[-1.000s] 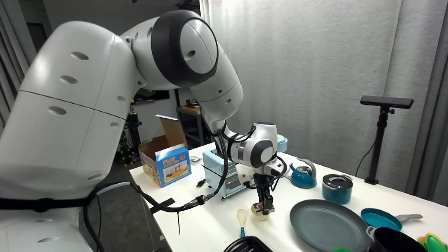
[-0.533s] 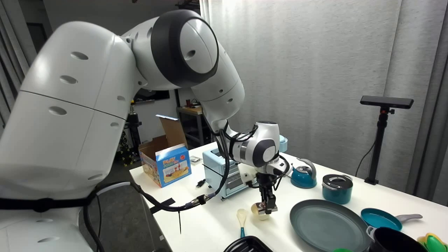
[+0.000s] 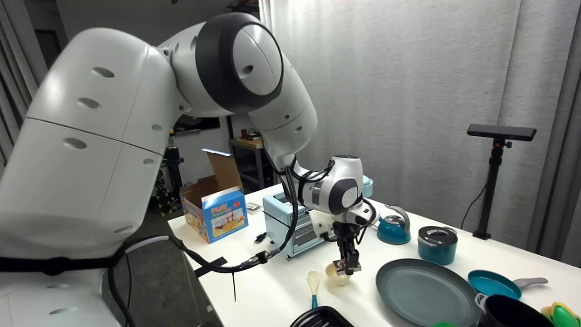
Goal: Put the box inside the small bowl
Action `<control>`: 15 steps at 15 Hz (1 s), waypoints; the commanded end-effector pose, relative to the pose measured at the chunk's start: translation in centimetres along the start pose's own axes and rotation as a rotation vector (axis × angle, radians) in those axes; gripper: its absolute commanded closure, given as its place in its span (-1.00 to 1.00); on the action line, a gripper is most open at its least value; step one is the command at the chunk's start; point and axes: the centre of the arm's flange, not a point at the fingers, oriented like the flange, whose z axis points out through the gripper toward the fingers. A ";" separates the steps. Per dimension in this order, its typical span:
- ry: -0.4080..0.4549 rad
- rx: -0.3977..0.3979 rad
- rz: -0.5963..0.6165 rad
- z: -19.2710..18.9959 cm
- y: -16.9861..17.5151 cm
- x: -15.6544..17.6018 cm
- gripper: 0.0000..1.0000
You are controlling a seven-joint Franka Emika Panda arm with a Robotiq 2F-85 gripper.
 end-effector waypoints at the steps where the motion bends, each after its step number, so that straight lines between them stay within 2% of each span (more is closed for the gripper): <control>1: 0.012 -0.015 0.011 -0.1 -1.1 0.5 -0.72; 2: 0.011 -0.014 0.011 -0.1 -1.2 0.5 -0.89; 4: 0.010 -0.013 0.010 -0.1 -1.2 0.4 -1.00; 10: 0.008 -0.011 0.007 -0.4 -0.7 0.3 -1.00; 15: 0.028 -0.049 -0.038 -1.7 1.0 -0.3 -1.00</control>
